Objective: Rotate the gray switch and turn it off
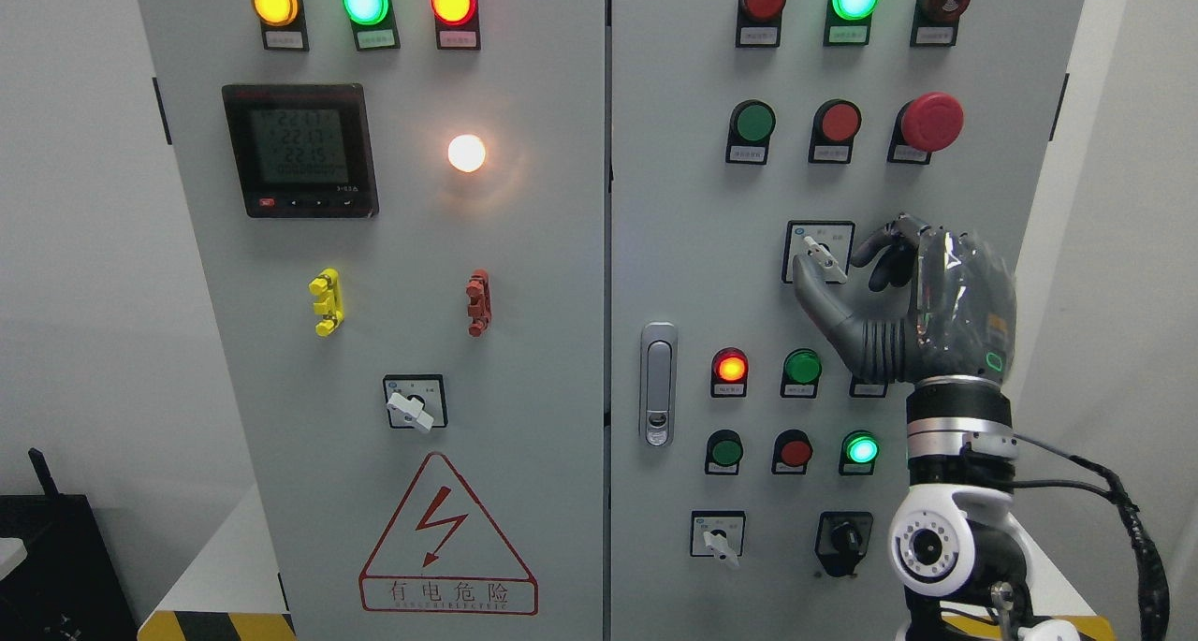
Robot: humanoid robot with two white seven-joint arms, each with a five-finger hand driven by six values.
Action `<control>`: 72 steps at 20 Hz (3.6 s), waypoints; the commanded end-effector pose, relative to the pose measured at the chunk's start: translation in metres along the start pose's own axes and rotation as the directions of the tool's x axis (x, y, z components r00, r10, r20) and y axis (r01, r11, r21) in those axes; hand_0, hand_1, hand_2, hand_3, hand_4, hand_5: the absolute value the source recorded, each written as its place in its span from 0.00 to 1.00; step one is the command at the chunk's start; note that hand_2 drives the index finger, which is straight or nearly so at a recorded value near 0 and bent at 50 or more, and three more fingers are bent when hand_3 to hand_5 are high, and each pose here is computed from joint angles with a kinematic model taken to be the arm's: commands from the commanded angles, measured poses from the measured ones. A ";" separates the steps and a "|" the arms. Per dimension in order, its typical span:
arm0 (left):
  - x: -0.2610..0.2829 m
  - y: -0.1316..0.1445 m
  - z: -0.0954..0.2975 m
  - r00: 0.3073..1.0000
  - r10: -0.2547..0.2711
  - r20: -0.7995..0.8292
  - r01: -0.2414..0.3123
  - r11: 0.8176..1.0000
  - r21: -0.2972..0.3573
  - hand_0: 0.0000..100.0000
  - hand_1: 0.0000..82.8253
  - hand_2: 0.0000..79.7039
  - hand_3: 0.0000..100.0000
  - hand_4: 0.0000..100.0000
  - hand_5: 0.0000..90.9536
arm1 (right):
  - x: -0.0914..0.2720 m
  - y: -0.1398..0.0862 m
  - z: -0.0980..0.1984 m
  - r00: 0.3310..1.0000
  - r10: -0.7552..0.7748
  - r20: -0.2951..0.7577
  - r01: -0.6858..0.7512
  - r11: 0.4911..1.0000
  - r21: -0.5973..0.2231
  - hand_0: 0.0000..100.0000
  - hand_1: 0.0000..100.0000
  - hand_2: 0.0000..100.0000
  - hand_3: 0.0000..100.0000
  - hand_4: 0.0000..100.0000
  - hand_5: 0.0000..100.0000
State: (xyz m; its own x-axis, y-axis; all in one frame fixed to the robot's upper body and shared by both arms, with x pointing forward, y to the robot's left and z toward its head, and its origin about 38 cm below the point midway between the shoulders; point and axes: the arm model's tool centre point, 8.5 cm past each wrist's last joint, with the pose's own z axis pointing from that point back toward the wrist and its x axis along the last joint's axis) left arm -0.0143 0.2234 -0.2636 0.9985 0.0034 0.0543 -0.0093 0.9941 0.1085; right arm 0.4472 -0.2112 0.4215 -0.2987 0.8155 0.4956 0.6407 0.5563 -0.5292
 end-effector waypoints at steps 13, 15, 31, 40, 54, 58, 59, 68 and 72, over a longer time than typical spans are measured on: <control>-0.008 0.000 0.001 0.999 0.022 -0.026 -0.022 1.000 0.000 0.12 0.47 0.00 0.00 0.00 0.00 | 0.002 0.004 -0.003 1.000 0.014 0.002 -0.014 1.000 0.017 0.15 0.41 0.62 0.84 0.82 0.99; -0.008 0.000 0.001 0.999 0.022 -0.026 -0.022 1.000 0.000 0.12 0.47 0.00 0.00 0.00 0.00 | 0.002 0.004 -0.003 1.000 0.016 0.002 -0.016 1.000 0.017 0.16 0.41 0.63 0.85 0.83 0.99; -0.008 0.000 0.001 0.999 0.022 -0.026 -0.022 1.000 0.002 0.12 0.47 0.00 0.00 0.00 0.00 | 0.005 0.005 -0.004 1.000 0.026 0.009 -0.026 0.999 0.020 0.21 0.42 0.66 0.87 0.84 0.99; -0.008 0.000 0.001 0.999 0.022 -0.026 -0.022 1.000 0.000 0.12 0.47 0.00 0.00 0.00 0.00 | 0.009 0.007 -0.005 1.000 0.025 0.019 -0.025 0.999 0.023 0.29 0.41 0.68 0.90 0.85 0.99; -0.008 0.000 0.001 0.999 0.022 -0.026 -0.022 1.000 0.000 0.12 0.47 0.00 0.00 0.00 0.00 | 0.010 0.007 -0.005 0.999 0.024 0.023 -0.025 0.999 0.023 0.37 0.40 0.72 0.94 0.87 1.00; -0.008 0.000 0.001 0.999 0.022 -0.026 -0.022 1.000 0.000 0.12 0.47 0.00 0.00 0.00 0.00 | 0.010 0.007 -0.005 1.000 0.021 0.023 -0.022 0.999 0.023 0.39 0.39 0.73 0.95 0.88 1.00; -0.008 0.000 0.001 0.999 0.022 -0.026 -0.022 1.000 0.000 0.12 0.47 0.00 0.00 0.00 0.00 | 0.010 0.007 -0.005 0.999 0.023 0.023 -0.023 0.999 0.023 0.40 0.39 0.73 0.96 0.88 1.00; -0.008 0.000 0.001 0.999 0.020 -0.026 -0.020 1.000 0.000 0.12 0.47 0.00 0.00 0.00 0.00 | 0.014 0.011 -0.004 0.999 0.015 0.029 -0.016 0.999 0.031 0.43 0.38 0.73 0.98 0.88 1.00; -0.008 0.000 0.001 0.999 0.022 -0.026 -0.022 1.000 0.000 0.12 0.47 0.00 0.00 0.00 0.00 | 0.014 0.011 -0.004 0.999 0.015 0.029 -0.016 0.999 0.031 0.45 0.38 0.73 0.98 0.89 1.00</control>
State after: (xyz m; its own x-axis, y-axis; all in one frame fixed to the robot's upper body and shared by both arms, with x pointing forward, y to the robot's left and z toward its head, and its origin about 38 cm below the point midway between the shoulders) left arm -0.0143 0.2233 -0.2636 0.9985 0.0034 0.0544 -0.0092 0.9942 0.1071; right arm 0.4525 -0.2048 0.4262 -0.2924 0.8283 0.4779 0.6383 0.5412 -0.5475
